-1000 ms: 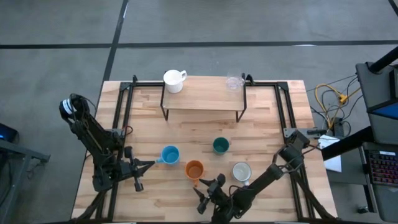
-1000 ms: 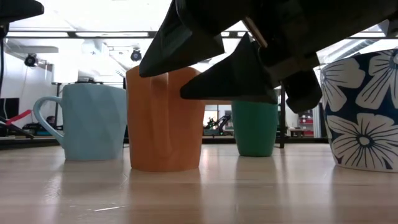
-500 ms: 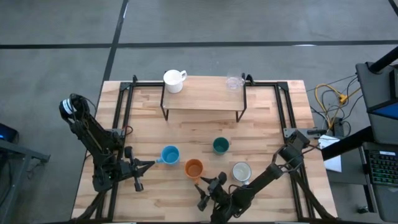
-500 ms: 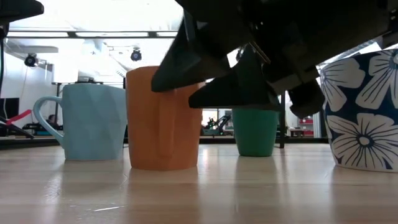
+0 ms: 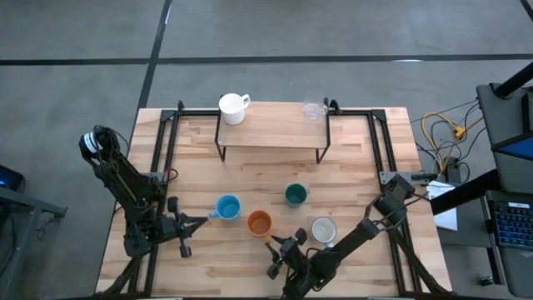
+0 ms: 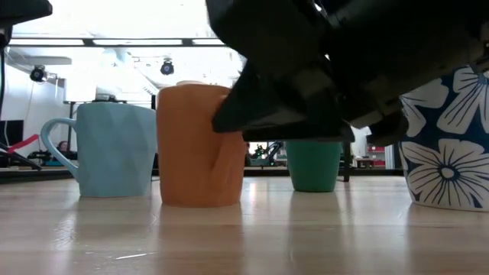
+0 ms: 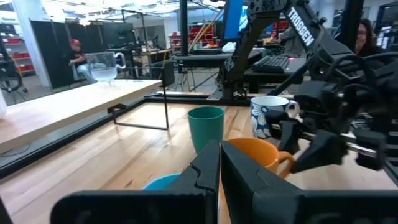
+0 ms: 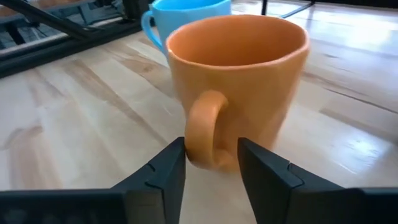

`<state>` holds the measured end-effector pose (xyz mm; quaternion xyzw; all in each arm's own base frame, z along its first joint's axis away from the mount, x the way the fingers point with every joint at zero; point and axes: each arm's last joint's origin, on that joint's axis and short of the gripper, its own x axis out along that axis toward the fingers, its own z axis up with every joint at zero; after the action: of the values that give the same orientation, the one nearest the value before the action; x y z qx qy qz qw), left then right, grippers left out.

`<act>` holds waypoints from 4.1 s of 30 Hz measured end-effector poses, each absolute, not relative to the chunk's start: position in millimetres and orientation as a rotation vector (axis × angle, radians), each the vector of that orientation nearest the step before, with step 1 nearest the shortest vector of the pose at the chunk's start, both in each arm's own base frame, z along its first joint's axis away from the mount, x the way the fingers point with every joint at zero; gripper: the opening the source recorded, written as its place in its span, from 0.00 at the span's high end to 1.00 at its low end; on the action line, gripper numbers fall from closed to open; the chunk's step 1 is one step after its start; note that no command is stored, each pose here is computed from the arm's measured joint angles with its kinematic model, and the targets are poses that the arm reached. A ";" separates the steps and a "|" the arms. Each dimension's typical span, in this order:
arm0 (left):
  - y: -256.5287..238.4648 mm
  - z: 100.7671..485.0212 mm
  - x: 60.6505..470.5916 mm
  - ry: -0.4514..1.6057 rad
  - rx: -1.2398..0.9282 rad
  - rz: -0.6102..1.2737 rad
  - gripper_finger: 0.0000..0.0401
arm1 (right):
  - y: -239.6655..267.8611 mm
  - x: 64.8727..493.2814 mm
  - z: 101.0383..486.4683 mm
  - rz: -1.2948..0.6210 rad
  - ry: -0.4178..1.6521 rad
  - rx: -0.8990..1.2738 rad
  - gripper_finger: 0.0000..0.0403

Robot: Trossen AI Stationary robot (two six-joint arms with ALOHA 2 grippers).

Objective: Stack small to large cups/mugs on shelf
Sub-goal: Put the orange cup on the shelf

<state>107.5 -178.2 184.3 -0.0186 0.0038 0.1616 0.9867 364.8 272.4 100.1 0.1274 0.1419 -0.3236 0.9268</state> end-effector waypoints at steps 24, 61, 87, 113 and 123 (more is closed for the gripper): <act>-180.3 185.7 108.3 0.014 -0.043 0.286 1.00 | 263.6 355.6 113.9 -0.705 0.328 0.212 0.79; -180.2 185.6 108.2 0.014 -0.041 0.286 1.00 | 260.5 353.8 123.8 -0.676 0.409 0.205 0.89; -180.6 186.1 108.3 0.014 -0.042 0.285 1.00 | 252.2 350.3 134.4 -0.671 0.494 0.169 0.89; -180.8 186.4 108.4 0.014 -0.043 0.285 1.00 | 244.9 360.5 146.4 -0.667 0.547 0.072 0.90; -180.8 186.4 108.4 0.014 -0.043 0.285 1.00 | 245.8 362.8 155.3 -0.673 0.542 0.031 0.90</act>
<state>108.4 -180.8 186.4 -0.0212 0.0068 0.1422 0.9896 362.8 245.8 155.3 0.0148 0.2624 -0.3260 0.9081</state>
